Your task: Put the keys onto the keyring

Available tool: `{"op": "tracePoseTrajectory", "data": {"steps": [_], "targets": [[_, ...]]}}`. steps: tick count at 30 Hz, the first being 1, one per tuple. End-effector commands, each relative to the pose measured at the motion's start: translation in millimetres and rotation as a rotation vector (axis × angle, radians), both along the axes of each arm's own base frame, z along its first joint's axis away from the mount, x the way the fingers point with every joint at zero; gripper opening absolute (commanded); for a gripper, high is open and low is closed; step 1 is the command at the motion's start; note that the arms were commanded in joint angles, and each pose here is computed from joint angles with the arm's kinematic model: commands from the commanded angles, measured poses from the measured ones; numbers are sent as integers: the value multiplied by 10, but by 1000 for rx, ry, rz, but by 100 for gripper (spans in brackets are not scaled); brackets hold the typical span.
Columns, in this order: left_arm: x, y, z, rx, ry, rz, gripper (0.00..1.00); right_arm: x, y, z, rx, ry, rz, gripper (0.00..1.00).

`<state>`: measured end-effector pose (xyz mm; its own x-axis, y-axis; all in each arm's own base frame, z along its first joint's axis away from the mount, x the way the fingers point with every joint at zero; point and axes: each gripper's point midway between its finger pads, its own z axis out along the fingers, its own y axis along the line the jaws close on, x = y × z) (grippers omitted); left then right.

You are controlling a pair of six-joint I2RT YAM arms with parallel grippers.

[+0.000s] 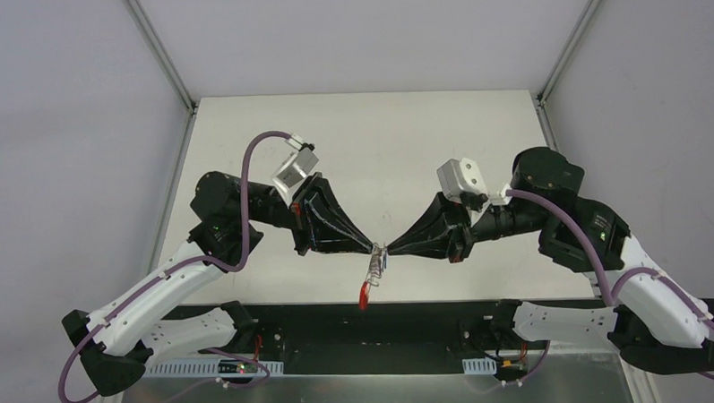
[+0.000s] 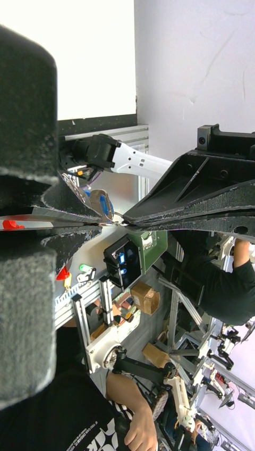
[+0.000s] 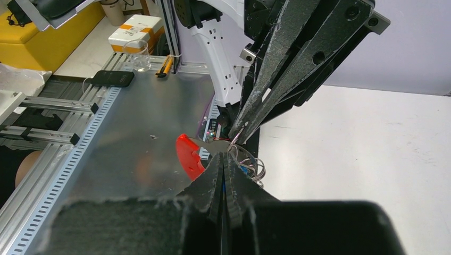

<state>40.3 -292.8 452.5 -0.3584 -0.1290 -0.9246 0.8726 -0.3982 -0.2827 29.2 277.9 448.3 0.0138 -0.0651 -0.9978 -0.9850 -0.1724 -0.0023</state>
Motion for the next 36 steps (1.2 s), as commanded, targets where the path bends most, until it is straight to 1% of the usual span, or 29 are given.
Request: {"op": "tracePoseTrajectory", "data": {"steps": [1,19,20,22,24,28,32,36], "targets": [[-65,69,273,-84,-59,14,0,-90,-56,129,41,-47,35,0],[-25,53,292,-95,-58,39,0,-134,-48,17,-12,-55,57,0],[-23,52,290,-95,-58,39,0,-128,-45,18,-13,-58,53,1],[-23,53,288,-95,-57,40,0,-118,-43,31,-7,-59,45,11],[-25,56,287,-96,-59,41,0,-113,-51,53,3,-61,37,19],[-29,61,284,-97,-60,41,0,-104,-88,100,26,-66,15,28],[-25,65,293,-101,-64,46,0,-67,-110,184,67,-58,-25,34],[-18,65,296,-104,-66,53,0,16,-119,292,112,-23,-94,34]]}}
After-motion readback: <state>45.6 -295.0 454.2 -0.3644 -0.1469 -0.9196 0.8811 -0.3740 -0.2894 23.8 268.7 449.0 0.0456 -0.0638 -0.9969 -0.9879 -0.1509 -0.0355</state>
